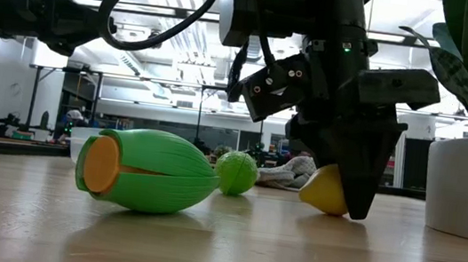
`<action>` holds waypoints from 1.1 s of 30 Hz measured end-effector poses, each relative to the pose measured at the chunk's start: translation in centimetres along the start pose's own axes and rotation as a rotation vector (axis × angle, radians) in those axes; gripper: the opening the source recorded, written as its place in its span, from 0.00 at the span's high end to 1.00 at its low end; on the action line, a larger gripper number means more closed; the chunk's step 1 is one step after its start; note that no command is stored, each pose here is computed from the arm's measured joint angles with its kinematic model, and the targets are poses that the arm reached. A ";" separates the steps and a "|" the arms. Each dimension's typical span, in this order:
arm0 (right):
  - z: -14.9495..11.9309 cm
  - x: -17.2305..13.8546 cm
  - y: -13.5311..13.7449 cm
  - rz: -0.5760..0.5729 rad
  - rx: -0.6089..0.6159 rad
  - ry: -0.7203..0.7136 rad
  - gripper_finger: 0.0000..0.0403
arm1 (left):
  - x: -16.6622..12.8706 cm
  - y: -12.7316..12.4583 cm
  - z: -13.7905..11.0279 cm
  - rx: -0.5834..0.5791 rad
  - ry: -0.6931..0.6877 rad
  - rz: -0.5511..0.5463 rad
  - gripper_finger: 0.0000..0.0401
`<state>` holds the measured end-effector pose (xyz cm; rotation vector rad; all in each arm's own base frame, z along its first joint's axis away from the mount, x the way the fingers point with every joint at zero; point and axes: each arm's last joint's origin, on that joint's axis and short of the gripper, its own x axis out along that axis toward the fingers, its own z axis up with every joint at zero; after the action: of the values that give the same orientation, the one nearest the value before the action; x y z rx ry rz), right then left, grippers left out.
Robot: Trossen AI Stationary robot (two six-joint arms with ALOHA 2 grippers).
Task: Pick and placing Produce into tupperware
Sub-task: Put the yellow lemon into the transparent container
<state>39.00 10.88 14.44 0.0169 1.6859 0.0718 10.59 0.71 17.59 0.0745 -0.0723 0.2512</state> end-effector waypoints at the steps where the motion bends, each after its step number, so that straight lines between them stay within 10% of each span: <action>1: 0.0 0.0 0.0 0.000 0.000 0.000 0.53 | 0.0 0.0 0.0 0.000 0.000 0.000 0.69; 17: 0.0 -3.7 -0.4 -0.051 -0.048 -0.104 0.53 | 0.0 0.0 0.0 0.000 0.000 0.000 0.69; 33: 3.3 -11.1 -6.6 -0.151 -0.100 -0.490 0.53 | 0.0 0.0 0.0 -0.001 -0.003 -0.001 0.69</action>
<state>43.79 3.80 24.72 -0.1566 1.1883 0.0337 10.57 0.71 17.61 0.0742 -0.0749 0.2505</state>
